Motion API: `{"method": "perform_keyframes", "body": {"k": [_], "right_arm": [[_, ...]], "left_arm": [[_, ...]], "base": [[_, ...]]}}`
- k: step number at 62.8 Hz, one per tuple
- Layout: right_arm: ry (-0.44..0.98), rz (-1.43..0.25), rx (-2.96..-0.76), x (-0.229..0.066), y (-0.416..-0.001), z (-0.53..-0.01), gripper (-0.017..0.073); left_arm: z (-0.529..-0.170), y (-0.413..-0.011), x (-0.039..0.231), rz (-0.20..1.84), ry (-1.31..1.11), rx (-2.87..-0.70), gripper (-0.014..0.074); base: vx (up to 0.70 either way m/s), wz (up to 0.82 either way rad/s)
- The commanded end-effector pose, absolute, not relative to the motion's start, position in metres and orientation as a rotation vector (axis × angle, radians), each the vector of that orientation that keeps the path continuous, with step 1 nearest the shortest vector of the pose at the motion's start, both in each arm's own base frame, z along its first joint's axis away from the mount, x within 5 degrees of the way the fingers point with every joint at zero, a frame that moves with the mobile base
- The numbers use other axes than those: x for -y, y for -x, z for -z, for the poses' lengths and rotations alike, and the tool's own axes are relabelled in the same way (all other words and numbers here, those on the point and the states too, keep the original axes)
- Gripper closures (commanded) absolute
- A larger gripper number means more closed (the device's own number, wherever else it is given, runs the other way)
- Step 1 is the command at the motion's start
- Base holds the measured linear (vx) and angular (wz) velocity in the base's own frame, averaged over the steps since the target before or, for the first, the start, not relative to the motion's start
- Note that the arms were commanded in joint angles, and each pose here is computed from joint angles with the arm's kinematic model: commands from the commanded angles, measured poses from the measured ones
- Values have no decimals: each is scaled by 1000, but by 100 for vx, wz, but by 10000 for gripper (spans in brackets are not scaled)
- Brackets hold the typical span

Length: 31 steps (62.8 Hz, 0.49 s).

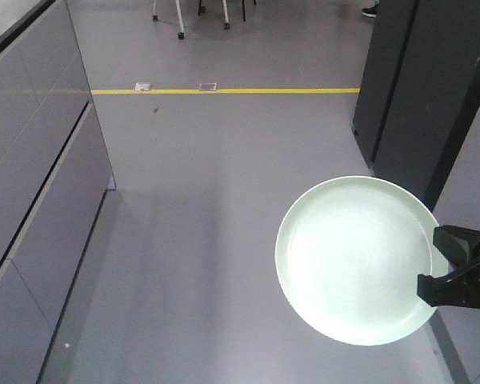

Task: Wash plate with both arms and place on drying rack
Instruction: 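Continue driving with the plate held in the right gripper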

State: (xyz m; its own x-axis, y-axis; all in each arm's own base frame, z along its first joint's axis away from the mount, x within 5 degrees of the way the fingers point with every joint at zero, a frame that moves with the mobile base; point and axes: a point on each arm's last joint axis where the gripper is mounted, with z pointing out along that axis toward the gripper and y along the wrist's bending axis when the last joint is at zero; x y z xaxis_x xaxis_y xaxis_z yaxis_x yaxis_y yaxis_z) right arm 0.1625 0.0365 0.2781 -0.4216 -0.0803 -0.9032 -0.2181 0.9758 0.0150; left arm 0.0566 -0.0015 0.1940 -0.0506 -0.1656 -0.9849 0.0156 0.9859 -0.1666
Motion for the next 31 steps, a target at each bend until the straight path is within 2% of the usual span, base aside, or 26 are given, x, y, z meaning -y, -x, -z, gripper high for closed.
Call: {"method": "perform_keyframes", "body": {"k": [1,31], "right_arm": [[203,-151,-1891,-36,-165,-296,568],[203,-151,-1891,-36,-165,-296,568]], "left_arm": [[-196,-56,1,164,124,-1545,599],[-196,-56,1,164,124,-1545,599]], "base": [[12,0],[12,-10]]}}
